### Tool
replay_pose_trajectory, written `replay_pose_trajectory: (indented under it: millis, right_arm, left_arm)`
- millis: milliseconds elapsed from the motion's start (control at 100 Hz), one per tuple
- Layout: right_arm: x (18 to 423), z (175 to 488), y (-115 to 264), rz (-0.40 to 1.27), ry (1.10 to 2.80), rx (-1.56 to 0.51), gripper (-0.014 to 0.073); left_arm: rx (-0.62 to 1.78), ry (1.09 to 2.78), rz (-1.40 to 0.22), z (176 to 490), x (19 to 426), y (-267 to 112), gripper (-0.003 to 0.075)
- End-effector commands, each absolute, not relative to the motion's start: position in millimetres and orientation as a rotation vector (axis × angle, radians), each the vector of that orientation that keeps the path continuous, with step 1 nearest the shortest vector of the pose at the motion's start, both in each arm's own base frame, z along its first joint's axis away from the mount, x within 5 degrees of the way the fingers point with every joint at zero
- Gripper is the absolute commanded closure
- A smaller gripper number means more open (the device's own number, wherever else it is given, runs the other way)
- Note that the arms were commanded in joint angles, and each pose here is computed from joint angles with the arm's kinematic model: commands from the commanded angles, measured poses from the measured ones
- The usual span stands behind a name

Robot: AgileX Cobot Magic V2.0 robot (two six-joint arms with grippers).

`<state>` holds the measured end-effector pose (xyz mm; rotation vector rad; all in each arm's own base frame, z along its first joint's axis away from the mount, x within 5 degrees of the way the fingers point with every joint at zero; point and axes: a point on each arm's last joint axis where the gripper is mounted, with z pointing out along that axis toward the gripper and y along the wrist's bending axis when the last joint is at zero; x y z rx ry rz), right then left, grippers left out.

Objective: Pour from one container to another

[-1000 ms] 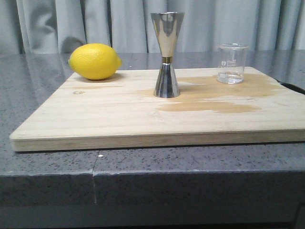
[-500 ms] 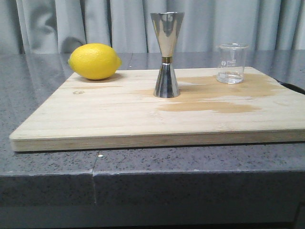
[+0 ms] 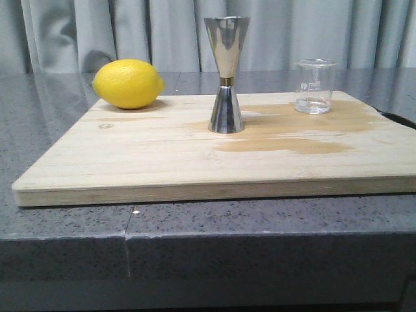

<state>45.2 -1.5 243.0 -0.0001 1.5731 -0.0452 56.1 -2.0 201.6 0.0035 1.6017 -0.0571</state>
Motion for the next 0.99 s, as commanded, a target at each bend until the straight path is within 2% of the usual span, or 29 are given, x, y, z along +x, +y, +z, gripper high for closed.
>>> replay_pose_trajectory:
  millis: [0,130,270,980]
  right_arm:
    - [47.1,240.6,-1.6,-0.022,1.443,0.029,0.0670]
    - [53.4,214.5,-1.8,-0.015,1.478,0.034,0.0670]
    - [55.8,200.9,-1.8,-0.015,1.497,0.034,0.0670]
    - [55.8,200.4,-1.8,-0.015,1.507,0.035,0.0670]
  left_arm:
    - [0.007,1.531,-0.076,198.2,55.7,-2.9,0.0739]
    - [0.007,1.531,-0.076,198.2,55.7,-2.9,0.0739]
    - [0.007,1.531,-0.076,198.2,55.7,-2.9,0.0739]
    - [0.007,1.531,-0.076,198.2,55.7,-2.9,0.0739]
